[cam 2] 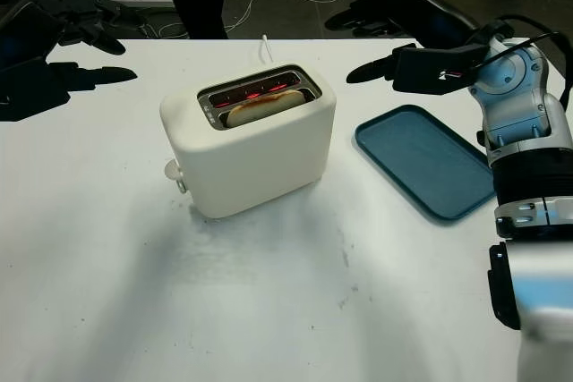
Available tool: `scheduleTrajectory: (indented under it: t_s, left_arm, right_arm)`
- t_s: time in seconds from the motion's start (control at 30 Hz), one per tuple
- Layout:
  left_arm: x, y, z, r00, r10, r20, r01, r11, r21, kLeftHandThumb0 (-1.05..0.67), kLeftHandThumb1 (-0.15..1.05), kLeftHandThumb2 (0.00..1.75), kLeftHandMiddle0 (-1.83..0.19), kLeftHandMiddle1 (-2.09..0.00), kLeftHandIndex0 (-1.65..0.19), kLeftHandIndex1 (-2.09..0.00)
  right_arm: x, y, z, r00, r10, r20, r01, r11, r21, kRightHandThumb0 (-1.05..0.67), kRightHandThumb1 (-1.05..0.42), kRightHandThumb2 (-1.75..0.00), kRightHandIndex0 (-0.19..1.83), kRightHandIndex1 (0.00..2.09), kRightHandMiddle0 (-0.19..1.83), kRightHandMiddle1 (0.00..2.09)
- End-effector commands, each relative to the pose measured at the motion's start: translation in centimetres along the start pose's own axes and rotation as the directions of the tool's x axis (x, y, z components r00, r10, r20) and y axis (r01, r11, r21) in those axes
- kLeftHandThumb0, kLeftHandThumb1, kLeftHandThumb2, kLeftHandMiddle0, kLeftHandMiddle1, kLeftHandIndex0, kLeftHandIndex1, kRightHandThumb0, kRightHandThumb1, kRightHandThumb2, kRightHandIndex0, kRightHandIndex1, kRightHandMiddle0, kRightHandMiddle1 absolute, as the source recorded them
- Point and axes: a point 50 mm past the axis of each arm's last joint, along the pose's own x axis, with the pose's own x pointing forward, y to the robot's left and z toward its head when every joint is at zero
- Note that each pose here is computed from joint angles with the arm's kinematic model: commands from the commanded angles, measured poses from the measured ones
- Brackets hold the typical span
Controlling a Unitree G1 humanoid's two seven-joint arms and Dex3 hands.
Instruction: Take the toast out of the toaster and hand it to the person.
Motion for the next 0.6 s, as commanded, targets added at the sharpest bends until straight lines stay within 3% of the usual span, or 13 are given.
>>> scheduleTrajectory:
  t_s: [0.0,0.57]
  left_arm:
    - [-0.15,0.11,0.19,1.000,0.004,0.007,-0.004,1.000,0.016,-0.40,0.85,0.00,-0.42,-0.90,-0.42,-0.62]
    - [-0.21,0.00,0.08,1.000,0.000,0.006,0.000,1.000,-0.002,-0.37,0.86,0.00,-0.42,-0.89,-0.42,-0.59]
  right_arm:
    - [-0.23,-0.45,0.00,1.000,-0.015,-0.008,0.015,1.000,-0.013,-0.62,-0.83,0.00,0.71,0.01,0.67,0.00]
    - [-0.24,-0.26,-0.01,1.000,-0.009,-0.002,0.009,1.000,-0.003,-0.63,-0.83,0.00,0.72,0.00,0.67,0.00]
